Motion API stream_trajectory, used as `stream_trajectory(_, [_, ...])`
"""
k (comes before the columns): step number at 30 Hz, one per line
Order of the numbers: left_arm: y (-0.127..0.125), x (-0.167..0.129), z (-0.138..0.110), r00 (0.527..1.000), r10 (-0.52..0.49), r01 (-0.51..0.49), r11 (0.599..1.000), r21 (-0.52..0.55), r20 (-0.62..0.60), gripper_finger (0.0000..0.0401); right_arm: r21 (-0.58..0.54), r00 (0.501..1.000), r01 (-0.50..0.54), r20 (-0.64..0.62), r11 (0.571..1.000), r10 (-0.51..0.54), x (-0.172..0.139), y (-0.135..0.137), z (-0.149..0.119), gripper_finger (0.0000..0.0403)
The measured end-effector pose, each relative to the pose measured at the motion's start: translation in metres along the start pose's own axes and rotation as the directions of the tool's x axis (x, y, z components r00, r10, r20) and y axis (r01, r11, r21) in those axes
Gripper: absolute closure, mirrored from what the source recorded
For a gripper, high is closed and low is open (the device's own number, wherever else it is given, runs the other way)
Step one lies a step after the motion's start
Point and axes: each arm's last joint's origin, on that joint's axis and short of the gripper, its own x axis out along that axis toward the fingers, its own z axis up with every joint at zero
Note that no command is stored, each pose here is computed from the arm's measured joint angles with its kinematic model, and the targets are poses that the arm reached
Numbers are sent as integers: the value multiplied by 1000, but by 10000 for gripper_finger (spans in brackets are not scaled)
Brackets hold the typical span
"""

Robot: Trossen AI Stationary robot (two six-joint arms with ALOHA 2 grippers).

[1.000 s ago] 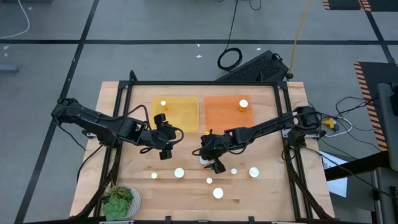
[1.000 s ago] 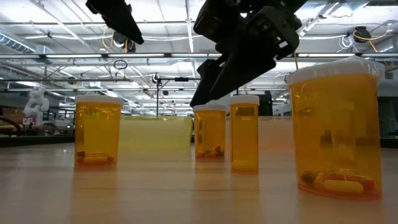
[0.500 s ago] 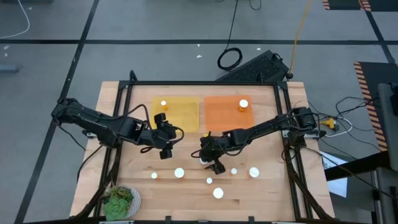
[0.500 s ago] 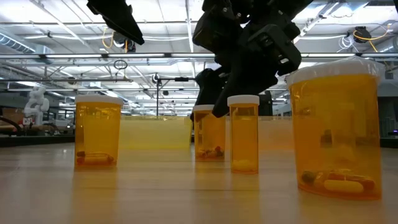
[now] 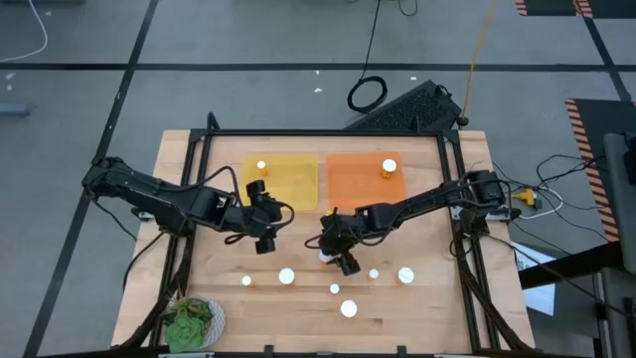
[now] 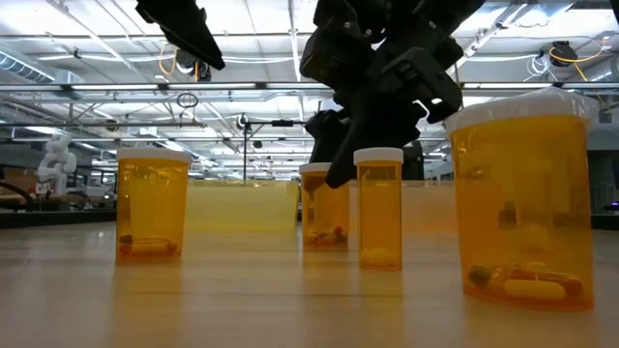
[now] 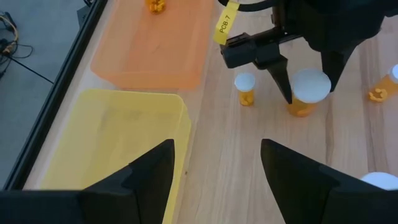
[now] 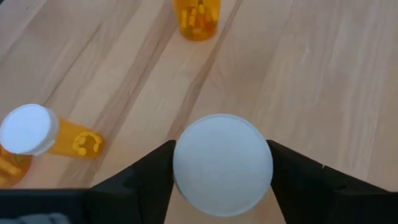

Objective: Pick and place medicine bottles into bin by pill shape (circle, oval)
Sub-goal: Put the big orange pill bottle into the orange bin

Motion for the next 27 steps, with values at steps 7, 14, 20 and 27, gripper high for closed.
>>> stream_trajectory(7, [0,0,0,1000,0,0,1000,4,2,158,-13,1000,4,18,1000,-3,-6,1,3,195])
stream_trajectory(14, [0,0,1,1000,-1,1,1000,4,5,158,-18,999,10,45,1000,-9,-24,3,10,189])
stream_trajectory(20, [0,0,0,1000,-1,1,1000,-13,5,158,-22,997,22,70,1000,-20,-50,7,17,190])
stream_trajectory(27, [-1,-1,0,1000,-4,5,998,-61,5,158,-7,989,117,90,993,-115,-89,5,21,190])
